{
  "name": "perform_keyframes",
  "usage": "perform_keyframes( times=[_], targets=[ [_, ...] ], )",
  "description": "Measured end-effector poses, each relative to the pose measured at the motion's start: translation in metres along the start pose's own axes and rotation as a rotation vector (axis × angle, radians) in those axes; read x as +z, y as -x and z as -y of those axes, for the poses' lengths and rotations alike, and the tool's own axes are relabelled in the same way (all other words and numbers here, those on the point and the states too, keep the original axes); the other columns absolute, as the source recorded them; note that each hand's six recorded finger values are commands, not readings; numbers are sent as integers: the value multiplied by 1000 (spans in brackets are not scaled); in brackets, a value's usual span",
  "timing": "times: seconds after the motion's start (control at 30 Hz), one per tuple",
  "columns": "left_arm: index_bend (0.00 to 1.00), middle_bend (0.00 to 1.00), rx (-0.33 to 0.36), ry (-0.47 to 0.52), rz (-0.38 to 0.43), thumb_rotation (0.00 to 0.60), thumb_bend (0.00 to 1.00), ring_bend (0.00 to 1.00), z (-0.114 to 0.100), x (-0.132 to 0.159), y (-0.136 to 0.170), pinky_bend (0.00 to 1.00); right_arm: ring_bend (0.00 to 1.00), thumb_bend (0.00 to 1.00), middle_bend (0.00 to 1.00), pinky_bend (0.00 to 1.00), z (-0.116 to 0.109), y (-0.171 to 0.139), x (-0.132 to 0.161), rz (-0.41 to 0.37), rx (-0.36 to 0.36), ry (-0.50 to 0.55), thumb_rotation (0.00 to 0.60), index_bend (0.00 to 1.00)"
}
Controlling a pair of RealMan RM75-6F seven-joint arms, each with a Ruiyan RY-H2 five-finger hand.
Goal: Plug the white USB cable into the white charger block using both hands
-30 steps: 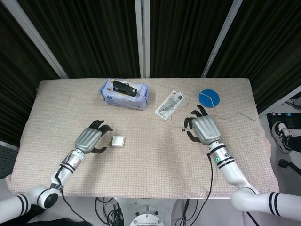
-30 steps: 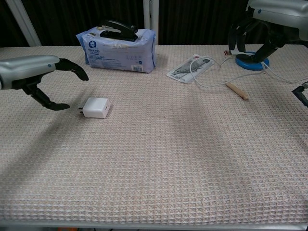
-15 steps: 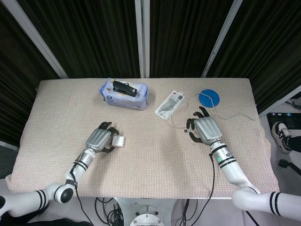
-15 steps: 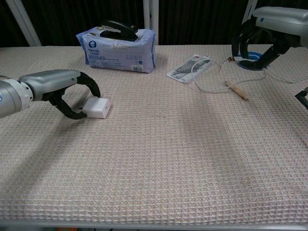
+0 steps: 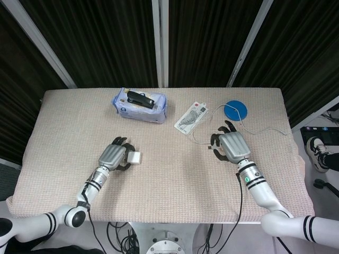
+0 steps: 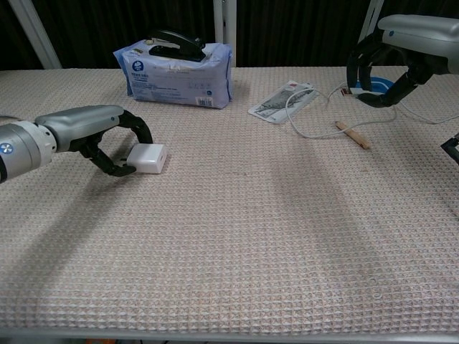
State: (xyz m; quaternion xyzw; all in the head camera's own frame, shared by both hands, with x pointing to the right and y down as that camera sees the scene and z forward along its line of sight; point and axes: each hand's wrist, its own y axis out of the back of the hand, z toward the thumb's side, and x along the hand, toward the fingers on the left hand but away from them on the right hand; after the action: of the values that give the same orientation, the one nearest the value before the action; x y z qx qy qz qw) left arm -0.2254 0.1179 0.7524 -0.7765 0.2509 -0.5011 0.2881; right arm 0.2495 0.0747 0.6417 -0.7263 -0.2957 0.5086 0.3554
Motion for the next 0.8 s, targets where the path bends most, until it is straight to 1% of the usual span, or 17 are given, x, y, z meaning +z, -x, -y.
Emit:
perform_keyframes(
  times=[0.23, 0.4, 0.57, 0.7, 0.8],
  targets=[
    [330, 293, -11, 40, -5, 586, 313, 68, 3, 0, -1, 16, 209, 332, 554, 56, 3, 0, -1, 3, 6, 1, 600, 581],
    [406, 359, -5, 81, -13, 583, 371, 131, 5, 0, -4, 64, 210, 331, 556, 56, 3, 0, -1, 5, 5, 3, 600, 583],
    [473, 412, 4, 140, -14, 582, 380, 178, 6, 1, -6, 89, 221, 331, 557, 56, 4, 0, -3, 10, 4, 7, 600, 585],
    [496, 435, 22, 192, -7, 598, 380, 198, 4, 1, -5, 103, 221, 332, 558, 57, 2, -1, -2, 8, -1, 18, 600, 586],
    [503, 442, 42, 242, 5, 600, 379, 200, 1, 3, -4, 111, 221, 331, 559, 57, 1, -1, 1, -1, 5, 31, 600, 587]
  ],
)
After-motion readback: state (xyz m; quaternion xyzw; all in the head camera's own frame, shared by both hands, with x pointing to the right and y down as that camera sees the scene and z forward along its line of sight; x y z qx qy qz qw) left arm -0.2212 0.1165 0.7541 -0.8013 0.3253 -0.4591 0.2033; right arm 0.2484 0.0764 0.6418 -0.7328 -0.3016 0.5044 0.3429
